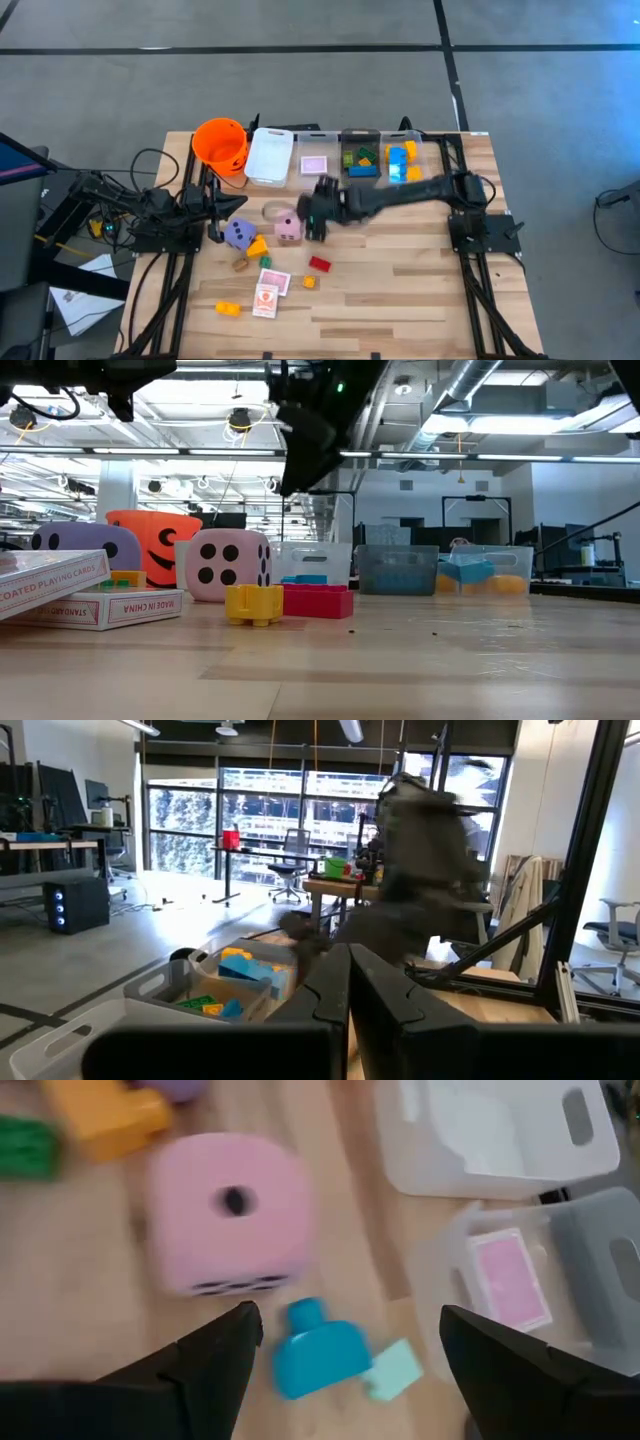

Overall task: Pick & Place Toys
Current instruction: Put the red game card into the left transparent bin

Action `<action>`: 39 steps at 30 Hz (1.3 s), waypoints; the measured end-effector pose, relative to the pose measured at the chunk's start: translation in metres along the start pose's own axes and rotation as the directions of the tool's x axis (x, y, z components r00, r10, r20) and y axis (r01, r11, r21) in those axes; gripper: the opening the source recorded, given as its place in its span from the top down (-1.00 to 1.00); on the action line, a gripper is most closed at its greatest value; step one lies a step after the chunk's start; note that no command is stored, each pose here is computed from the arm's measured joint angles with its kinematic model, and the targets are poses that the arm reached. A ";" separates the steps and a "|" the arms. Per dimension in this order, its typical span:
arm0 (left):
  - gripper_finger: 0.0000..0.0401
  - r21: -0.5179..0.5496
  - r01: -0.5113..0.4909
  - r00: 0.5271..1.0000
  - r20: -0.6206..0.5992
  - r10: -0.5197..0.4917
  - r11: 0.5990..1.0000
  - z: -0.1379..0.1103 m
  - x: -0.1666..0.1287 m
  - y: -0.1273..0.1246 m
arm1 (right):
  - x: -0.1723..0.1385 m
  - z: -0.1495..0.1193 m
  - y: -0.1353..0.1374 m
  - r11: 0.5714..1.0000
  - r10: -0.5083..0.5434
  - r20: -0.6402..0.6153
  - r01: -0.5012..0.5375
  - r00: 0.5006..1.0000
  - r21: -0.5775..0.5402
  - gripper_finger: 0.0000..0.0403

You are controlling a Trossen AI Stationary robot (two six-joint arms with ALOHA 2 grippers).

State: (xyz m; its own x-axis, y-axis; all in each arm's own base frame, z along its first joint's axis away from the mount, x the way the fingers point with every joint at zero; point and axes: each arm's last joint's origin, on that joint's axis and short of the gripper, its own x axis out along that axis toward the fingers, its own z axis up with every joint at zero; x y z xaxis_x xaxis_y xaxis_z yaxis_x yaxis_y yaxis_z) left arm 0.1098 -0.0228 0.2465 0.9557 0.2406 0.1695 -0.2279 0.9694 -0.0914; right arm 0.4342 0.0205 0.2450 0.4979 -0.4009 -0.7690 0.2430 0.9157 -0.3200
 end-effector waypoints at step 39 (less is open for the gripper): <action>1.00 0.056 0.006 0.999 -0.041 -0.004 0.998 -0.009 0.013 -0.009 | 0.028 -0.029 0.183 0.962 0.252 0.297 -0.272 0.921 0.029 -0.52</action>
State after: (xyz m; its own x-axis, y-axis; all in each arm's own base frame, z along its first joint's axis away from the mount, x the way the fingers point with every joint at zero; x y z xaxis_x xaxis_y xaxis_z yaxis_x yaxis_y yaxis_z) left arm 0.1256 -0.0285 0.2411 0.9634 0.2348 0.1292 -0.2322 0.9720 -0.0350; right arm 0.4690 0.1773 0.1489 0.7670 -0.1466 -0.6247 0.1219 0.9891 -0.0824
